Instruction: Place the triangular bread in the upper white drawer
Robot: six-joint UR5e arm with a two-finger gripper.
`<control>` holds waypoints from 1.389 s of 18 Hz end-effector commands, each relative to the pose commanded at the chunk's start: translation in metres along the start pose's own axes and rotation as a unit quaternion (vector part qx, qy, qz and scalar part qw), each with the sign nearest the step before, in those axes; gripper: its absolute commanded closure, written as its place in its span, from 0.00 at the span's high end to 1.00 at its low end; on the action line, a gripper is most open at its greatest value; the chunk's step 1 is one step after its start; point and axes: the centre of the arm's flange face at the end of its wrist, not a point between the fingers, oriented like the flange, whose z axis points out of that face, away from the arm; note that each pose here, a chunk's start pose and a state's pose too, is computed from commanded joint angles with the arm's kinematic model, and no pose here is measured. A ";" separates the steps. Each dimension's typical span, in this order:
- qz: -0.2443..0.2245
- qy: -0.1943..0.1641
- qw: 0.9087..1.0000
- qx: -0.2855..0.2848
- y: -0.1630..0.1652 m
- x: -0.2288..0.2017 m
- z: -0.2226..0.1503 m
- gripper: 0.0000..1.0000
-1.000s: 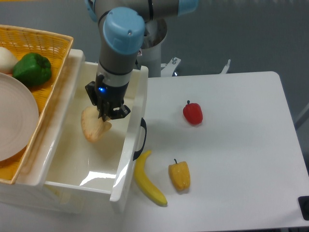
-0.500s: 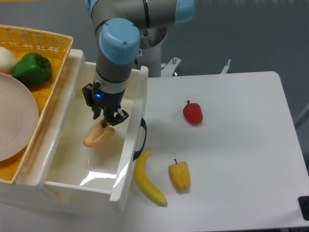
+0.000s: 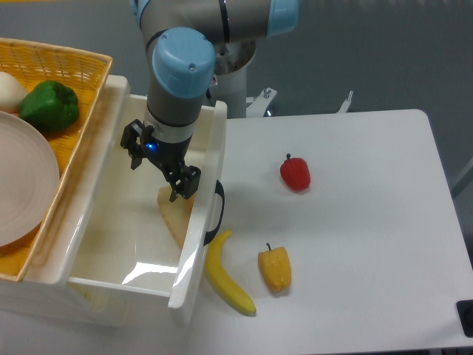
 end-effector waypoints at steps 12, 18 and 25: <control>-0.087 -0.049 0.988 0.114 0.029 -0.041 -0.084 0.99; -0.132 -0.076 0.980 0.126 0.066 -0.091 -0.104 1.00; -0.110 -0.104 0.984 0.097 0.126 -0.154 -0.103 1.00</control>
